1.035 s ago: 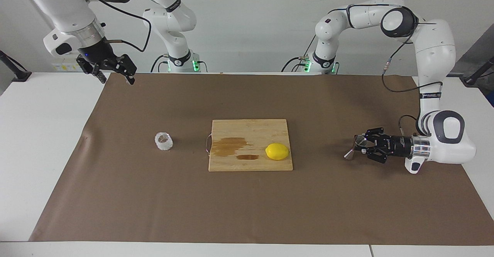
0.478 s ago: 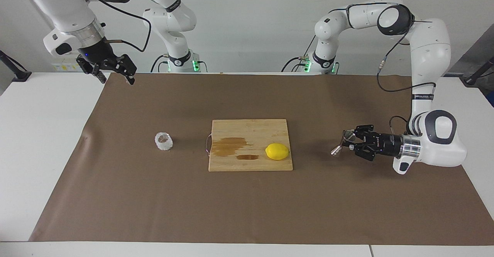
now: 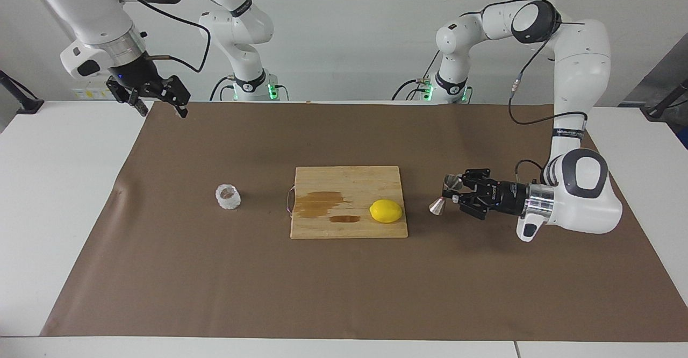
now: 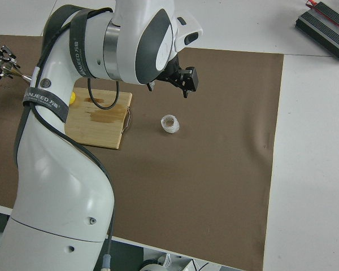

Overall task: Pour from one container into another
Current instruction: 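Lift the metal cup and carry it over the wooden board, then lower the metal cup onto the board beside the brown stain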

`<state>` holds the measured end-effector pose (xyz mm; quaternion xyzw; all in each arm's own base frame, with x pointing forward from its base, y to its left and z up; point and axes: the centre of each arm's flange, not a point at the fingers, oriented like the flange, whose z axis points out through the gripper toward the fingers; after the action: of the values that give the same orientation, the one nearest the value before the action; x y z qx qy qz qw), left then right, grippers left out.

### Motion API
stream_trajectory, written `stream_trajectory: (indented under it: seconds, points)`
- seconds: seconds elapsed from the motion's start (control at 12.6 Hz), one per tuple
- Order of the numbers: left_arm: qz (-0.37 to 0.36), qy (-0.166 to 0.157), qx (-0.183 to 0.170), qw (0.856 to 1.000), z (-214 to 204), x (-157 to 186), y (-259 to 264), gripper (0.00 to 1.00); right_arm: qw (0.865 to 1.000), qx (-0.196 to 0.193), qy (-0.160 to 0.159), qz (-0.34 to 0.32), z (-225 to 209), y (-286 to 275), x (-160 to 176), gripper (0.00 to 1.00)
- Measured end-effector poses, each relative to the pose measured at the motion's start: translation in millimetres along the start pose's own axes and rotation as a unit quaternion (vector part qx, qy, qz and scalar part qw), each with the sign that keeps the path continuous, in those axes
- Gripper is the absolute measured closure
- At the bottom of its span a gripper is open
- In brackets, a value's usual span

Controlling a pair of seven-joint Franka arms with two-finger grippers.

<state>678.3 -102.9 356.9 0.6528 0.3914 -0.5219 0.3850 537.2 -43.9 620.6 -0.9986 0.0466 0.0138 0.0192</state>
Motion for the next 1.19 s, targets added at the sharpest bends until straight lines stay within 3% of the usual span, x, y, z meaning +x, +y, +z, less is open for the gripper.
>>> stream_trajectory:
  seconds: [0.48, 0.88, 1.19]
  points:
    - [-0.006, -0.003, -0.010, 1.000, 83, -26, 26, 0.53, 1.000, 0.000, 0.000, 0.000, 0, 0, 0, 0.00]
    - [-0.022, -0.011, -0.040, 0.999, 163, -32, 41, 0.53, 1.000, 0.000, 0.000, 0.000, 0, 0, 0, 0.00]
    - [-0.032, 0.006, -0.057, 0.998, 214, -28, 45, 0.53, 1.000, 0.000, 0.000, 0.000, 0, 0, 0, 0.00]
